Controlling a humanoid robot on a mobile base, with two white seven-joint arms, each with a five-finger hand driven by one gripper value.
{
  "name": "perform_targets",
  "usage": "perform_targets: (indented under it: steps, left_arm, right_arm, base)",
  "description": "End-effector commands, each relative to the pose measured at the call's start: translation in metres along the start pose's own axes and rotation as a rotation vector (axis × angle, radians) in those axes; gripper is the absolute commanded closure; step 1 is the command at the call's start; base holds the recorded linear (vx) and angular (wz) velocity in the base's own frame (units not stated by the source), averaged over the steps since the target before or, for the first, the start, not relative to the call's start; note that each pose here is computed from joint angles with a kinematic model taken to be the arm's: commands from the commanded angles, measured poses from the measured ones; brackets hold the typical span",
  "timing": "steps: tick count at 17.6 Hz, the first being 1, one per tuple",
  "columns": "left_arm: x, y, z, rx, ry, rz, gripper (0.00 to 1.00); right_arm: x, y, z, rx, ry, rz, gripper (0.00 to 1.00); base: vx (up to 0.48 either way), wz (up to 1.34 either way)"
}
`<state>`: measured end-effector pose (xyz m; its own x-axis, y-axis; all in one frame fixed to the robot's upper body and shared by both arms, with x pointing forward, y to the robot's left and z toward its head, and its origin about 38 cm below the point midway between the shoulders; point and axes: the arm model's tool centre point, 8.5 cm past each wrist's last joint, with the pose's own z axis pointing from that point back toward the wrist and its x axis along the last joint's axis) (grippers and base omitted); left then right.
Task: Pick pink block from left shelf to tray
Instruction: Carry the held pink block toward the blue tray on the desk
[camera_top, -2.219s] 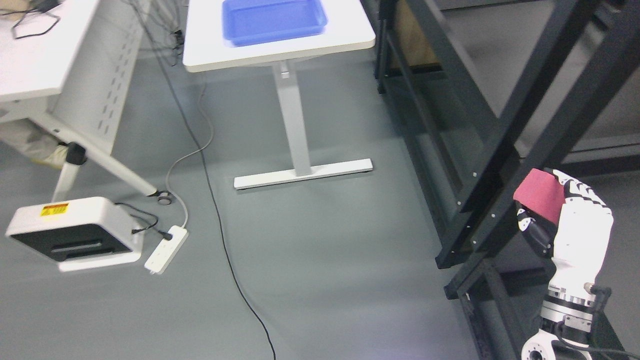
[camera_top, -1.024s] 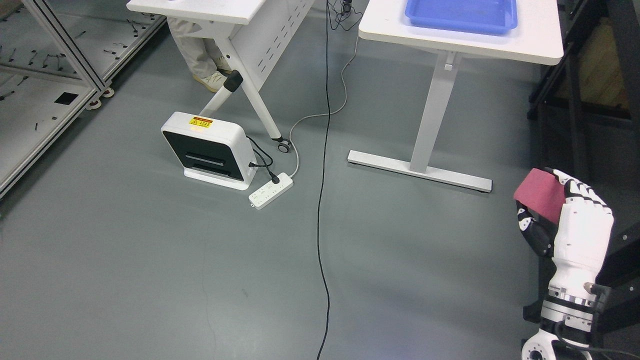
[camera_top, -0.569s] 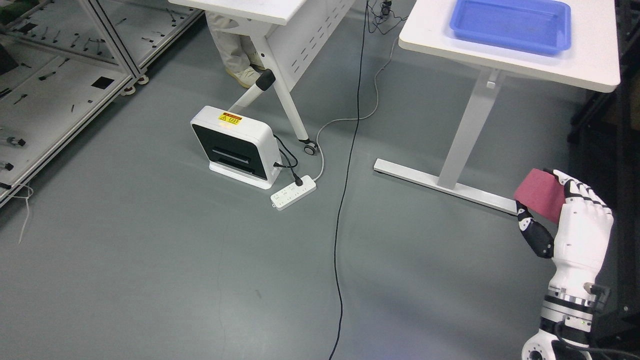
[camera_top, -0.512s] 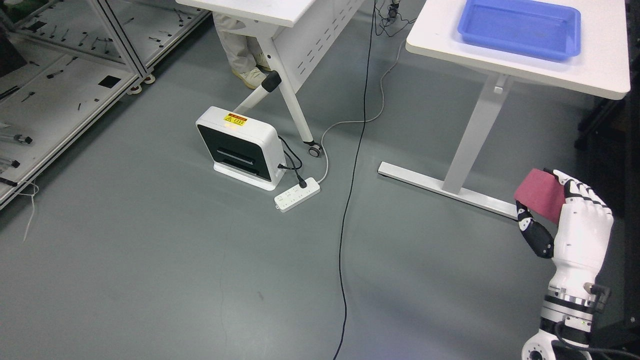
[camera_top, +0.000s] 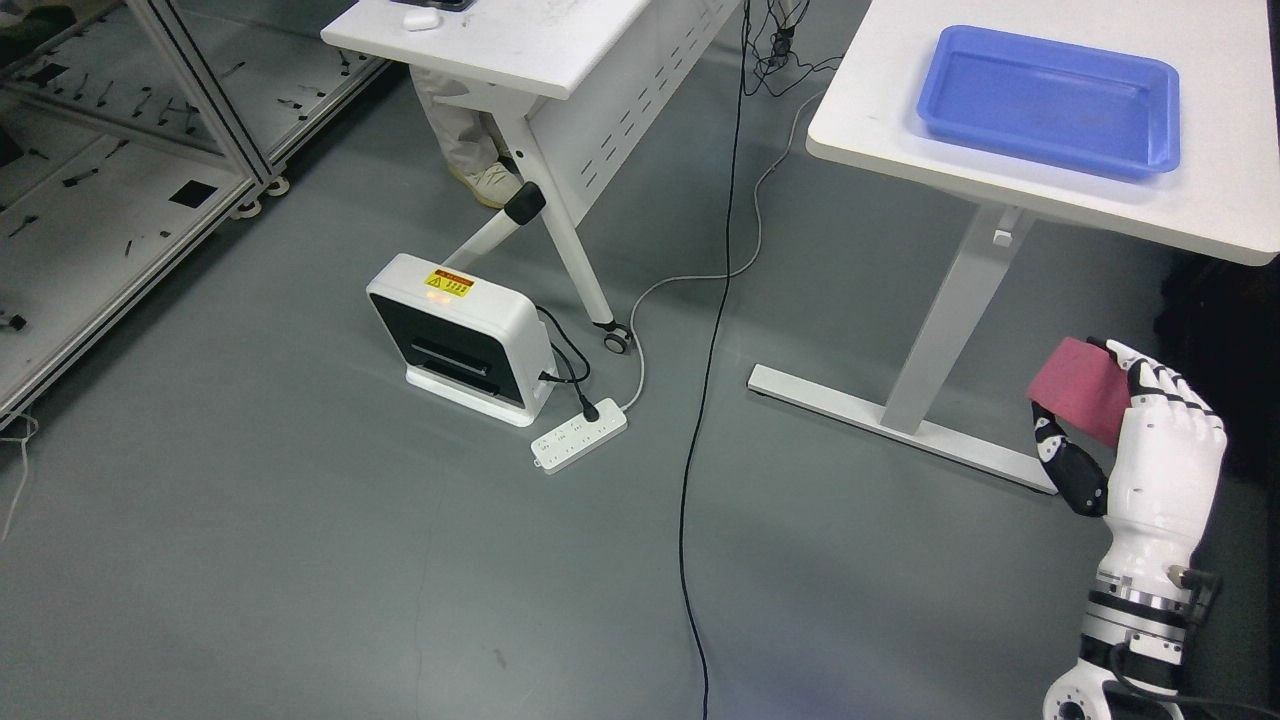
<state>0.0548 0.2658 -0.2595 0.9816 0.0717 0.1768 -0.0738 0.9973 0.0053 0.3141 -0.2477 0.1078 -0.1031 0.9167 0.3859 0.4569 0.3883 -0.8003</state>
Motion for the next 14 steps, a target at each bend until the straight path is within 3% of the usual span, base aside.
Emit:
perform_targets:
  steps: [1, 14]
  left_arm:
    - [0.0070, 0.0114, 0.0001, 0.018, -0.019, 0.004, 0.00]
    - [0.0070, 0.0114, 0.0001, 0.018, -0.019, 0.004, 0.00]
  right_arm:
    - [0.0012, 0.0007, 0.0000, 0.014, -0.027, 0.009, 0.98]
    - [0.0012, 0.0007, 0.0000, 0.014, -0.027, 0.009, 0.98]
  base:
    - [0.277, -0.17]
    - [0.325, -0.17]
